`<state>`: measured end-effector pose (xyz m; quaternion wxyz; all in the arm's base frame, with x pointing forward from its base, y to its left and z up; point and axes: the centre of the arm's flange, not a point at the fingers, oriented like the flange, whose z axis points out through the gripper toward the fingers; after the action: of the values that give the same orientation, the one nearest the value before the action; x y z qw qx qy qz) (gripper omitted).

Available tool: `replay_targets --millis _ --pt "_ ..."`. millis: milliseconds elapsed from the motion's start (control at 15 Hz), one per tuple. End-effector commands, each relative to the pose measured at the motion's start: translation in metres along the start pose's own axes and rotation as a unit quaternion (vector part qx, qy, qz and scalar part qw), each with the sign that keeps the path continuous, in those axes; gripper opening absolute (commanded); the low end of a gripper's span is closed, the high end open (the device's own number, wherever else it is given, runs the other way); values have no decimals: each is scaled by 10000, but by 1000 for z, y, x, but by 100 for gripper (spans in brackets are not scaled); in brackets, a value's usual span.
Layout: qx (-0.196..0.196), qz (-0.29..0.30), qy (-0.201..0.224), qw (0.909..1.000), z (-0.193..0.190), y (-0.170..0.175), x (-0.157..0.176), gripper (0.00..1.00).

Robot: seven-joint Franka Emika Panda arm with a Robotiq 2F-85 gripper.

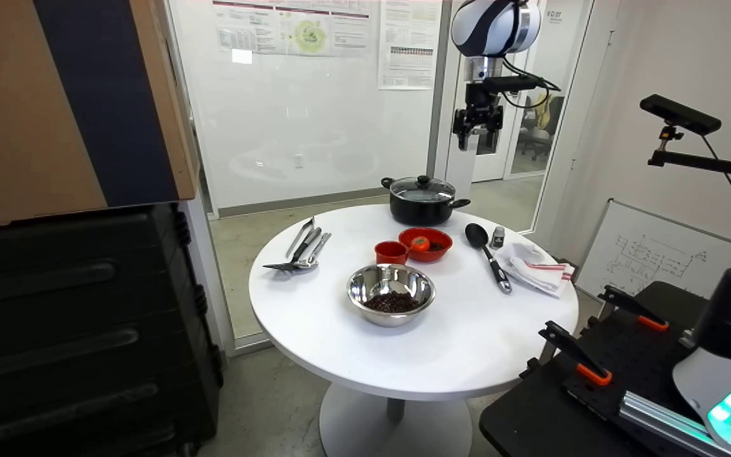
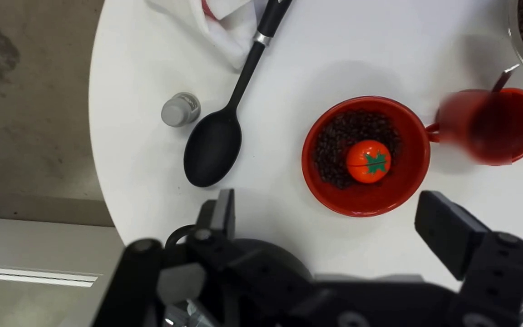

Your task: Remove the red object from the red bowl

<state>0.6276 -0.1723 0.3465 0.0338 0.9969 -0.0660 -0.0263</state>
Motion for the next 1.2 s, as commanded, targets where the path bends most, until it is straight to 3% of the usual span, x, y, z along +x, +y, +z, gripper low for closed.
replay_targets --millis 0,667,1133 --pt "-88 -30 -46 9999 10 -8 1 100" --pt "-476 -726 187 9961 86 -102 15 100" --pt "-765 -622 308 9947 167 -137 28 100"
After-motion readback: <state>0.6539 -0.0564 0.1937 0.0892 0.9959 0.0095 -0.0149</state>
